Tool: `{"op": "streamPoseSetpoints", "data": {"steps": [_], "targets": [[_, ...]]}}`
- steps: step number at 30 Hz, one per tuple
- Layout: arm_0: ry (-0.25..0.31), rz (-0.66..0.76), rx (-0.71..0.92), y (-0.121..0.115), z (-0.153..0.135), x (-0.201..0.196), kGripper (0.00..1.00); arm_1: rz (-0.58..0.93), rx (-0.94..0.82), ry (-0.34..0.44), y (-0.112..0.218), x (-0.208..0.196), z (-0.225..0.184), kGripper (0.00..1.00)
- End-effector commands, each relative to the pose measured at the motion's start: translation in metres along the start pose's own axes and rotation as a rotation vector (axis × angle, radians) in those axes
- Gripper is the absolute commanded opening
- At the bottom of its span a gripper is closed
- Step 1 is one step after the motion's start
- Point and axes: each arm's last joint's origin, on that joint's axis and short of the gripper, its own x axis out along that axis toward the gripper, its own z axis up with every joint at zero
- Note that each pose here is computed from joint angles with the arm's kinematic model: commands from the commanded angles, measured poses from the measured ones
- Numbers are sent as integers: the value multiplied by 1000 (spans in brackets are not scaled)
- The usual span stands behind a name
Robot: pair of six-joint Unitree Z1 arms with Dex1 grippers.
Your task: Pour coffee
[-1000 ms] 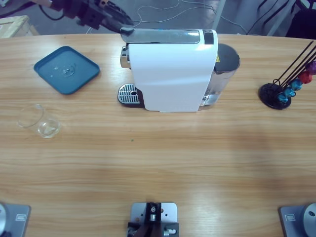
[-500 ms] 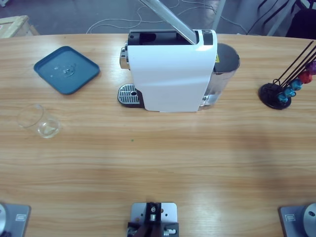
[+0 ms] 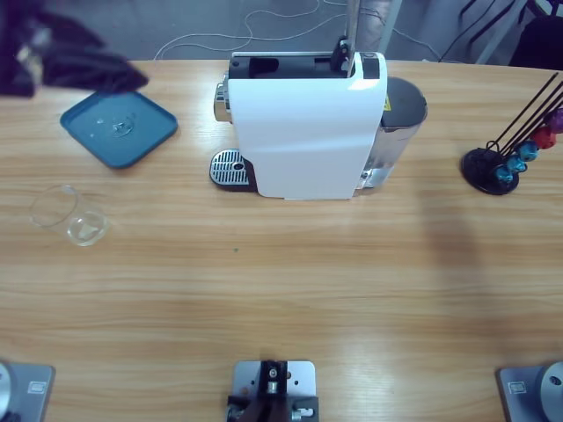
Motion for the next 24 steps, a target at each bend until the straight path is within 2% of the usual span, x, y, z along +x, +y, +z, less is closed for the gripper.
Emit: {"op": "streamPoseSetpoints", "data": {"steps": [1,3,4,5,9,10,11,19,21,24], "targets": [[22,49,-77,2,-52,-21,996,-65,86,93,-2,54,-18,545],[32,55,-72,2,-53,-19,996,-74,107,87,-4,56,-19,526],[35,60,-71,2,-53,-17,996,-80,118,87,-6,58,-19,452],[39,63,-71,1,-52,-15,996,-87,128,88,-8,60,-19,425],[59,70,-66,0,-47,-5,996,-92,149,84,-13,67,-21,413],[60,70,-66,0,-46,-4,996,-91,151,86,-13,68,-21,332],[61,70,-66,-1,-46,-3,996,-86,154,86,-14,69,-23,296],[54,72,-67,0,-43,-4,996,-97,172,81,-17,79,-26,284],[52,71,-66,0,-42,-4,996,-99,180,73,-19,82,-25,173],[49,71,-63,0,-39,-3,996,-92,193,61,-21,84,-22,166]]}}
